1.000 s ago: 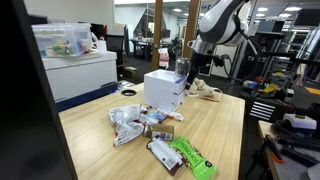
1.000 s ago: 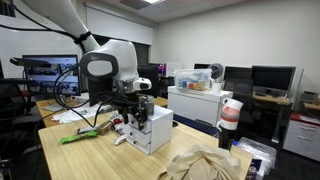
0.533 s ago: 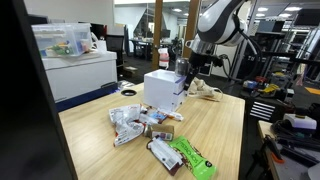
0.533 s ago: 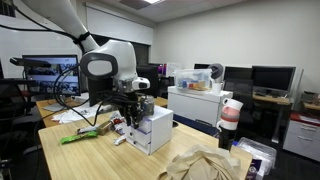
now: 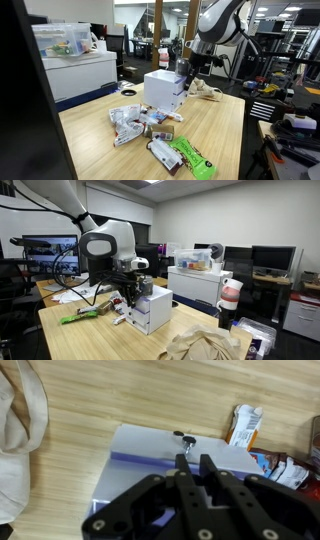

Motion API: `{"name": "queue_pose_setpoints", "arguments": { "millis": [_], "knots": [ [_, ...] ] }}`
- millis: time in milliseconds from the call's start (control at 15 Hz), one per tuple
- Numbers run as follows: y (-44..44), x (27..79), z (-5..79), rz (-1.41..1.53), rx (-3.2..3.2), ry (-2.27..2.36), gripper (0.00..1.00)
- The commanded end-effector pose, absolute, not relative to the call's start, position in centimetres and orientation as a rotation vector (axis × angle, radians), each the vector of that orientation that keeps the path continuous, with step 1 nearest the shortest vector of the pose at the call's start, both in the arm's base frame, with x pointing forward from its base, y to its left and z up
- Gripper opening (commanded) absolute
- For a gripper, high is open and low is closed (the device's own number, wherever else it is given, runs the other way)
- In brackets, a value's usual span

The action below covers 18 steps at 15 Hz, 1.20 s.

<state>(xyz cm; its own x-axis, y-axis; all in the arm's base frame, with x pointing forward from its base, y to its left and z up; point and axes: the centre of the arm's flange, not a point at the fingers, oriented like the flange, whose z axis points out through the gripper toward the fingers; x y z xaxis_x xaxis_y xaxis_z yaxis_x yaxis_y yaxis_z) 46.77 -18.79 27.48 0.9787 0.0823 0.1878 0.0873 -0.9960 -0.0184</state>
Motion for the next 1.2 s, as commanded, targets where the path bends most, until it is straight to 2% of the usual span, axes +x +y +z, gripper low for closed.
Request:
{"name": "queue_pose_setpoints", "arguments": {
  "millis": [0,267,333,400,933,1000,1133],
  "knots": [
    [-17.4,44.8,27.9,-0.249,-3.099,-0.179,0.04],
    [-17.3,44.5,27.9,-0.232,-3.107,-0.197,0.04],
    [-17.3,44.6,27.9,-0.231,-3.112,-0.186,0.43],
    [-17.4,44.6,28.0,-0.229,-3.113,-0.182,0.43],
    [-17.3,43.1,31.0,-0.224,-3.083,-0.183,0.95],
    [-17.3,42.8,31.9,-0.236,-3.076,-0.183,0.99],
    [-17.3,42.3,33.6,-0.256,-3.065,-0.183,1.00]
  ]
}}
